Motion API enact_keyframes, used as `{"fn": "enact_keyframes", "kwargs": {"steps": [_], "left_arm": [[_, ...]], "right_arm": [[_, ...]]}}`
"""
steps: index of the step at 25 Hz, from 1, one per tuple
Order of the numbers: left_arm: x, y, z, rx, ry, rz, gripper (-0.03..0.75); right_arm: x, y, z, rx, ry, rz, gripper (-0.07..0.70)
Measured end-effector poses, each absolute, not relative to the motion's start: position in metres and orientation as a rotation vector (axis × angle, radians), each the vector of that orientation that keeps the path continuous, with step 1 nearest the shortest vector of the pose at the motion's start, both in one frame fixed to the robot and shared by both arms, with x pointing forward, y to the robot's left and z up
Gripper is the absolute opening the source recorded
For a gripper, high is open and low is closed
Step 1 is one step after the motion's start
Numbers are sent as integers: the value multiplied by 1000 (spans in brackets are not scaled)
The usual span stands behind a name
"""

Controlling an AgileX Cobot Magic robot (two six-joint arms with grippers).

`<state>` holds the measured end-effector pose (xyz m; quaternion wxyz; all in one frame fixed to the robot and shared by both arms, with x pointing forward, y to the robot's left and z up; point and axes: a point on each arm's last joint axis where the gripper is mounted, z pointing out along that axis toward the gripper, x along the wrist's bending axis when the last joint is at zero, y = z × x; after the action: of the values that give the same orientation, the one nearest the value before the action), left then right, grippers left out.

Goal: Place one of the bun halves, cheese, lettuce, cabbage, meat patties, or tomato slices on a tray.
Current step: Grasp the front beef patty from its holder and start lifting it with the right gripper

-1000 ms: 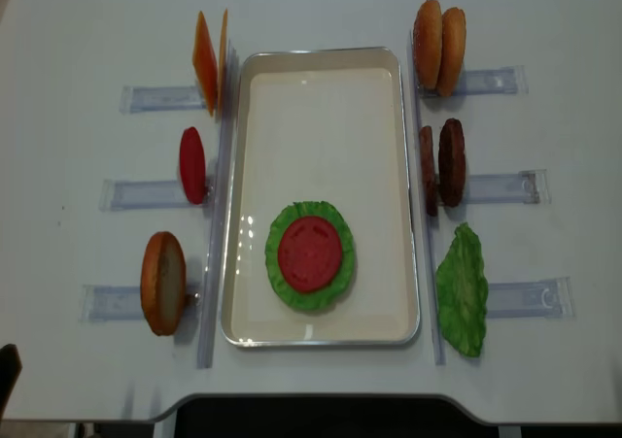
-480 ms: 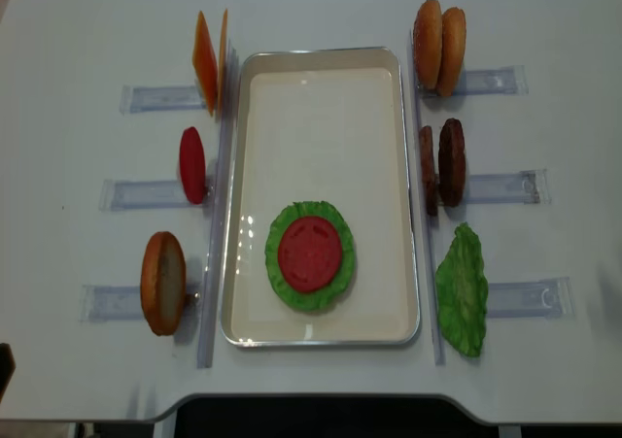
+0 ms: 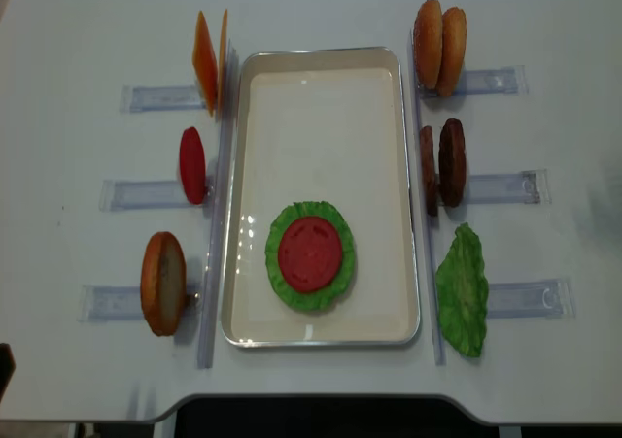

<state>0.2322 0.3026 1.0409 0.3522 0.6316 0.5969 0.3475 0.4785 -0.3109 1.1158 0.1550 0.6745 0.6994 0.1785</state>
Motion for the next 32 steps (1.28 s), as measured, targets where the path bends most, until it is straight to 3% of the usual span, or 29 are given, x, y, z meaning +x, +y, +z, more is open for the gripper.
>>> {"fn": "enact_keyframes", "kwargs": {"steps": [9,20,32], "left_arm": [[232,303,1041,1634,1544,899,150],[232,303,1041,1634,1544,899,150],[232,303,1041,1634,1544,899,150]], "right_arm": [[525,-316,1102,1984,2062,422,489],[523,-313,1099,2108,2041,374,489],[522,-234,1139,2056,2040,550,489]]}}
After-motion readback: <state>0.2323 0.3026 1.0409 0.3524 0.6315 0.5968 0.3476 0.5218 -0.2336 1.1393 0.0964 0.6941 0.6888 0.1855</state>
